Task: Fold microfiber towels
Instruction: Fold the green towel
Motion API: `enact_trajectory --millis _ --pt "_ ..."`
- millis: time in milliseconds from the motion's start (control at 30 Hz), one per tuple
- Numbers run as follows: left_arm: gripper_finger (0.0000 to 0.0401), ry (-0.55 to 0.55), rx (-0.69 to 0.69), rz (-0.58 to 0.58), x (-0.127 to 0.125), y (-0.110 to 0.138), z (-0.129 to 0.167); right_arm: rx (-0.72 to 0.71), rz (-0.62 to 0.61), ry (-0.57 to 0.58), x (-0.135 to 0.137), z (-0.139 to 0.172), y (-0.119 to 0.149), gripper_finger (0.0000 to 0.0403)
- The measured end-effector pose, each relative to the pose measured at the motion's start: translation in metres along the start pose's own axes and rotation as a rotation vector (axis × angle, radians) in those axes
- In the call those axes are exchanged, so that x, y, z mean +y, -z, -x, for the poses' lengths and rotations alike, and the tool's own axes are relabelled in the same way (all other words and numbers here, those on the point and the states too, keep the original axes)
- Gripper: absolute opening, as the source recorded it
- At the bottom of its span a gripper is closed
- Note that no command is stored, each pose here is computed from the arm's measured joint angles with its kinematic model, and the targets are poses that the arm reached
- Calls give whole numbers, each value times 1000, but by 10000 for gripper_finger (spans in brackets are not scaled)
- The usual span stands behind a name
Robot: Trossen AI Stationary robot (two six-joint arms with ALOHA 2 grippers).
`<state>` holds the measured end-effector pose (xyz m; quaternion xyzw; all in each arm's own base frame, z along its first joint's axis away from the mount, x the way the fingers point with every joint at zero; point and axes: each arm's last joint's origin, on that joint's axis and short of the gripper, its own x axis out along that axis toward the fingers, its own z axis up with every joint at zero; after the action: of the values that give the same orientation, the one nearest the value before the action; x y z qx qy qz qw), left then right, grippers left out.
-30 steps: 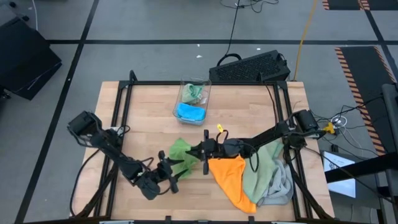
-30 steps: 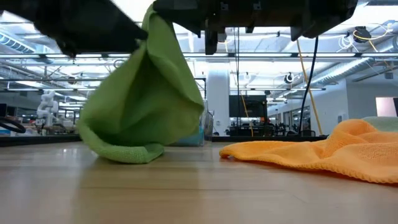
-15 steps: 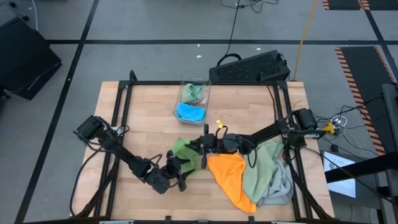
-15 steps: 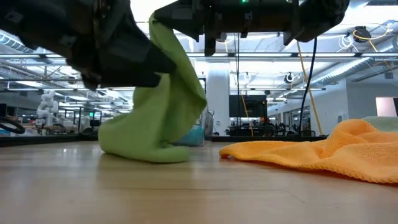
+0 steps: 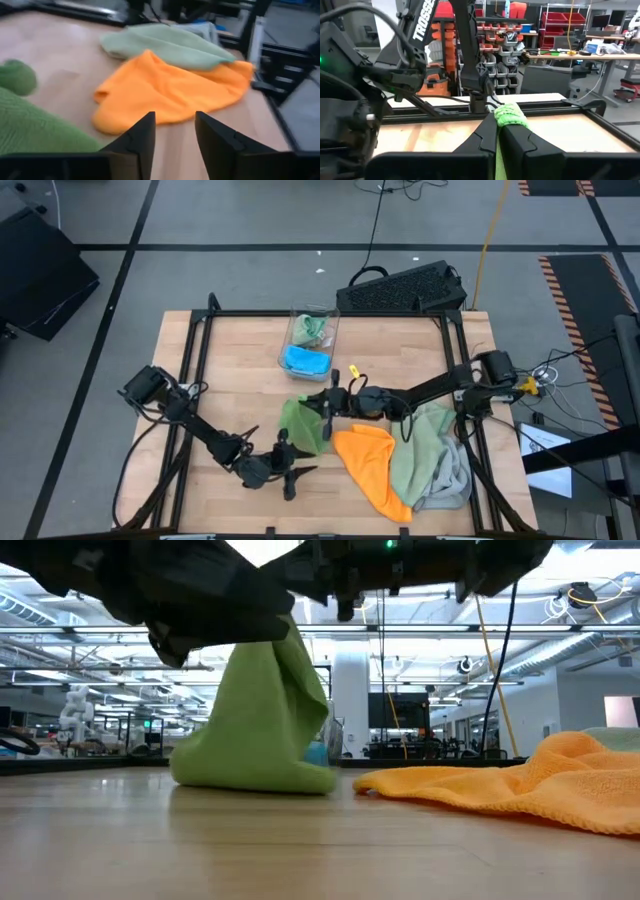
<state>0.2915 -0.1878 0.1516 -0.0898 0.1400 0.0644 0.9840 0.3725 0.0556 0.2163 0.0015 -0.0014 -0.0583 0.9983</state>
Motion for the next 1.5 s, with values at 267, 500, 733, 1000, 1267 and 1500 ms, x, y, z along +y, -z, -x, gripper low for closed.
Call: enact_trajectory --millis 267,500,733,1000,1267,1500 --pt "145 -445 -111 -36 26 0 -5 92 34 -24 4 15 -18 6" --pt "216 -489 -128 -36 32 -5 -8 176 27 -44 11 20 -12 6" --pt "267 -450 -93 63 38 -2 -12 180 26 -72 20 24 -12 6" --pt "234 -447 -16 176 53 3 -19 182 26 -100 30 27 -12 6" --pt "62 -386 2 44 38 0 -8 262 60 -104 31 30 -4 6" --pt "11 -214 22 11 13 -26 34 403 69 -132 38 37 10 15"
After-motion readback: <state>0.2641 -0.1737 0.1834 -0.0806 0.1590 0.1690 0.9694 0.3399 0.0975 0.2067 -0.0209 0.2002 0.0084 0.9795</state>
